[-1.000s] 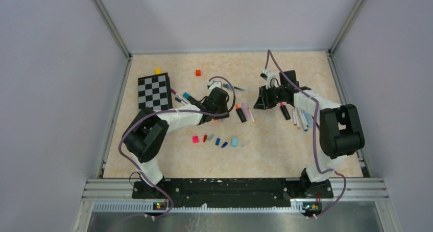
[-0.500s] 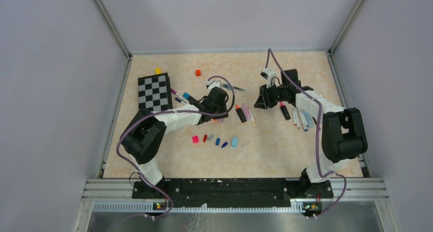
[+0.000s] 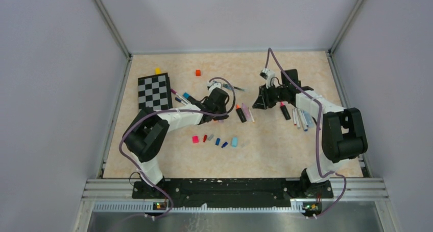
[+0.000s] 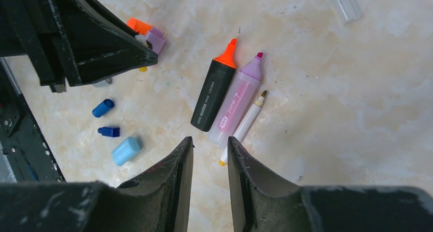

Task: Open the pen caps
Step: Place the pen cap at the center of the board.

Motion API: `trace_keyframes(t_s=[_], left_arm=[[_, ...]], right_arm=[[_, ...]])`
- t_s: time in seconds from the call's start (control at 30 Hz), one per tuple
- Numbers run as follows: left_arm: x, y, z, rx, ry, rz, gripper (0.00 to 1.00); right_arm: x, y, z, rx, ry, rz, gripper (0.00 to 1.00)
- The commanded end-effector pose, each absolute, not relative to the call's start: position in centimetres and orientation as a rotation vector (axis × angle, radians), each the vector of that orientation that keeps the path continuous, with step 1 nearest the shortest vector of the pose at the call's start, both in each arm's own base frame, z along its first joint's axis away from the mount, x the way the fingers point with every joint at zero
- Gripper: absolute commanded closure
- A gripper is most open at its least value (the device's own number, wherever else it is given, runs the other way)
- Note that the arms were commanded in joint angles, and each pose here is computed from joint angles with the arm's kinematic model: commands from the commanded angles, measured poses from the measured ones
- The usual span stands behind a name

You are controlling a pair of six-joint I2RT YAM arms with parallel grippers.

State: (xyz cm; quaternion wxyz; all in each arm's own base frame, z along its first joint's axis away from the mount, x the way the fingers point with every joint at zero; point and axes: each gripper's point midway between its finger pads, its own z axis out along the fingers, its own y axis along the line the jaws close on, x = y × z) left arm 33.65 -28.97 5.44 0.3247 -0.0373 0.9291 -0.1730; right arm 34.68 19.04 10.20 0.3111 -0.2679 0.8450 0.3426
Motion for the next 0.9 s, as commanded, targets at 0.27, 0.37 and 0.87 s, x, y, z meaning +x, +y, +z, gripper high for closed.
trace_keyframes(t_s=[0.27,0.37,0.87], left_arm=[[34.3,-30.7,6.6,-0.137,2.409,-0.550,0.66],[33.9,-30.9,6.9,-0.191,2.410,-0.596,0.64],[32.4,-31.7,8.8,-0.487,2.347,-0.881,0.69]], right_arm=[[31.8,23.5,12.0,-0.826,2.073,1.182,0.69],[31.2,24.8,11.9,-0.855,2.044,1.192,0.68],[28.7,28.3,12.0,-0.793,1.846,1.338,0.98]])
